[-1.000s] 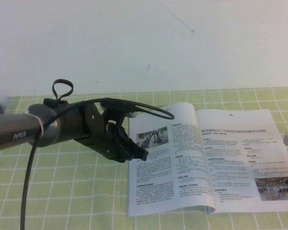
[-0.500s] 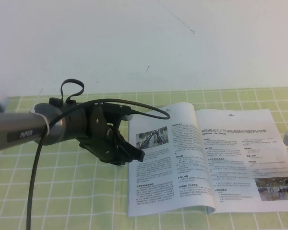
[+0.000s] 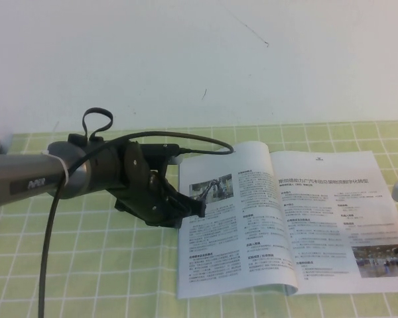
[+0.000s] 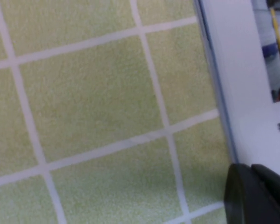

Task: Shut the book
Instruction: 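Close the open booklet and leave it lying on the table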

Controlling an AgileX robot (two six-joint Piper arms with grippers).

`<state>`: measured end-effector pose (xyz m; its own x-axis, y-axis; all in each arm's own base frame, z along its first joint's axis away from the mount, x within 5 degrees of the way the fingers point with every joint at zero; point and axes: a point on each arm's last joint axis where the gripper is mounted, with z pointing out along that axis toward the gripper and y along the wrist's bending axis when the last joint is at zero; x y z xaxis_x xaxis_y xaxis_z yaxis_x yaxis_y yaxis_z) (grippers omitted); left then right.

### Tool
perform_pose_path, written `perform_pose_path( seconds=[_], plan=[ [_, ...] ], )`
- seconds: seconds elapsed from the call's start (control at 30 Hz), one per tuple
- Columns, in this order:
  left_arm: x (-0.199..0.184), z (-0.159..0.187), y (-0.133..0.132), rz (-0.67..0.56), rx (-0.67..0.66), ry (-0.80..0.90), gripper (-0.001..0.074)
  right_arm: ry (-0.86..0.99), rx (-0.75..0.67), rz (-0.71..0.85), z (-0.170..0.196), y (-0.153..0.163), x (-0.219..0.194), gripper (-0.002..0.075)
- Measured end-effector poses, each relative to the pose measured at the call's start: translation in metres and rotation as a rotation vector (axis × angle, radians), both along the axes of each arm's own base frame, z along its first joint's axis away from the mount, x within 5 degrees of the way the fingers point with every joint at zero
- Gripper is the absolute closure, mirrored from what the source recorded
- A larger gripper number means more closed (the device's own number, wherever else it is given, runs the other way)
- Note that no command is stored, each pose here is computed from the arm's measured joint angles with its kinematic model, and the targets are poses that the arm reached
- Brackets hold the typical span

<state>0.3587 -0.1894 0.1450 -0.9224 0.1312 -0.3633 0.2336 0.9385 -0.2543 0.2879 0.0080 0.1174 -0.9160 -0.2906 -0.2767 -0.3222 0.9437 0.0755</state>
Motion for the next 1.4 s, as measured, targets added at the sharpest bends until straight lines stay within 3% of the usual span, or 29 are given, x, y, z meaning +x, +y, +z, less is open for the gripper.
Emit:
perform_pose_path(
  seconds=[0.17,0.43,0.7,0.87,1.0,1.1,1.2,1.4],
  plan=[
    [-0.005,0.0,-0.019,-0.037,-0.049,-0.011,0.0738,0.002,0.001,0.001,0.0,0.0,0.0,0.0729],
    [-0.027,0.007,-0.09,-0.179,-0.173,0.013,0.0739,0.006,0.003,0.002,0.0,0.0,0.0,0.0729],
    [-0.01,0.021,-0.14,-0.174,-0.363,-0.036,0.0739,0.006,0.003,0.002,0.0,0.0,0.0,0.0729],
    [-0.002,0.033,-0.165,-0.341,-0.477,-0.036,0.0739,0.006,0.003,0.002,0.0,0.0,0.0,0.0729],
    [-0.001,0.071,-0.175,-0.506,-0.51,-0.123,0.0739,-0.02,0.003,0.0,0.009,0.0,0.0,0.0729],
    [-0.003,0.107,-0.172,-0.593,-0.451,-0.202,0.0739,0.013,-0.005,0.029,0.021,0.0,-0.01,0.0729],
    [-0.004,0.138,-0.16,-0.626,-0.299,-0.27,0.0739,-0.046,-0.056,0.047,0.048,-0.003,-0.013,0.0729],
    [-0.004,0.192,-0.116,-0.513,0.09,-0.346,0.0739,-0.276,-0.123,0.03,0.135,-0.008,-0.02,0.0729]
  ],
)
